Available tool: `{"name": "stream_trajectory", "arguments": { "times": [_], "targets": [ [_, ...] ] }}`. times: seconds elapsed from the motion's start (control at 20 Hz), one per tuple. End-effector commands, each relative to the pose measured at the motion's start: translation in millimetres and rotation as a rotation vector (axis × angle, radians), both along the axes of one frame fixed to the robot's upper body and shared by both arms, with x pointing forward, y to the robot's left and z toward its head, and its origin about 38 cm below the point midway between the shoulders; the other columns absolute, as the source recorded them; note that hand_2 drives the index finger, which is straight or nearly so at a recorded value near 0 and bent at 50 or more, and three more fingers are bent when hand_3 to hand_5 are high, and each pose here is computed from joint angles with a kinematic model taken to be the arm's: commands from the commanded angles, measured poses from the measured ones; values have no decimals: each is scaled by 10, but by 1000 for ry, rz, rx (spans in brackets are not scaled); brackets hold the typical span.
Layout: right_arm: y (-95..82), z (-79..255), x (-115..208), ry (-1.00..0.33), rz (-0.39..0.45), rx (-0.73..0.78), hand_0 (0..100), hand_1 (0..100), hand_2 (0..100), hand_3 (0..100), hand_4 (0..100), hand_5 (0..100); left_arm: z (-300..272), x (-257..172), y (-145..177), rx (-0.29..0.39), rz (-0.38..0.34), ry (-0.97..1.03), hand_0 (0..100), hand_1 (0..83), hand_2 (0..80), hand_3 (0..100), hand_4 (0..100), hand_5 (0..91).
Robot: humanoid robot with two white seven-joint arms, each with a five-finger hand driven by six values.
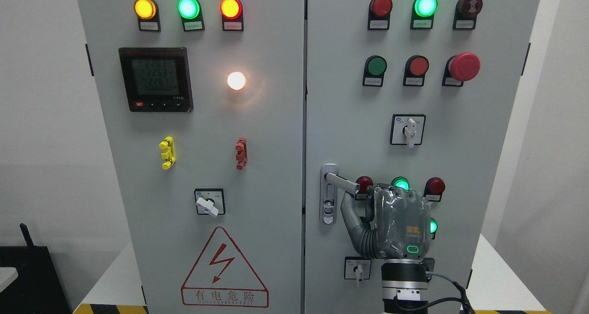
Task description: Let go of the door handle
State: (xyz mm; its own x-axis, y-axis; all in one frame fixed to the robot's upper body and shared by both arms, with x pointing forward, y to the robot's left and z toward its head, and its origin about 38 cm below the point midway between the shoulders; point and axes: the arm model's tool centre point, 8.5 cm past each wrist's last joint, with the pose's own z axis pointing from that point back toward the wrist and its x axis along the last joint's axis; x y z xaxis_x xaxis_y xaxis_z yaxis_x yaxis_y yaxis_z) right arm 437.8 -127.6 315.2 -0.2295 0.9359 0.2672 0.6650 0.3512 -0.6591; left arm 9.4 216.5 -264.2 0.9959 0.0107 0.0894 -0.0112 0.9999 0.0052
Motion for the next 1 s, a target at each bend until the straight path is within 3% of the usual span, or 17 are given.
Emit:
{"name": "stream_trajectory", "arguments": {
  "times": [0.0,0.35,0.4,0.45,0.5,0.55,0.6,0.65,0.7,0.85,0.95],
  "targets": [
    [-35,-136,-108,9,-2,6,584,329,1000,1000,1000,964,4,28,-4,-2,-8,7,120,389,0,0,0,0],
    [-235,-217,-429,-78,-23,13,590,343,1000,1000,1000,955,4,28,-4,-2,-6,7,120,389,0,0,0,0],
    [-256,-288,-523,-69,-20,16,590,352,963,1000,982,934,4,28,-4,-2,-8,7,120,389,0,0,0,0],
    [-295,-358,-609,-60,-26,22,589,359,828,1000,864,850,4,28,-4,-2,-8,7,120,389,0,0,0,0],
    [-324,-416,-704,-51,-28,26,588,360,746,985,811,788,4,19,-4,-2,-8,8,120,389,0,0,0,0],
    [-371,-469,-803,-45,-31,29,586,363,583,844,705,680,4,28,-4,-2,-6,7,120,389,0,0,0,0],
    [-423,-531,-889,-33,-35,29,586,363,516,763,642,631,4,13,-4,-2,-8,10,120,389,0,0,0,0],
    [-458,-543,-952,-36,-32,25,592,354,379,589,533,520,4,28,-4,-2,-6,7,120,389,0,0,0,0],
    [-477,-526,-979,-49,-26,21,619,304,252,404,355,349,4,19,-4,-2,-8,8,120,389,0,0,0,0],
    [-515,-458,-1002,-83,-18,15,614,215,91,140,69,47,4,20,-4,-2,-8,7,120,389,0,0,0,0],
    [-555,-400,-1013,-110,-17,9,589,173,0,0,0,0,4,18,-3,0,-6,8,120,389,0,0,0,0]
  ]
}}
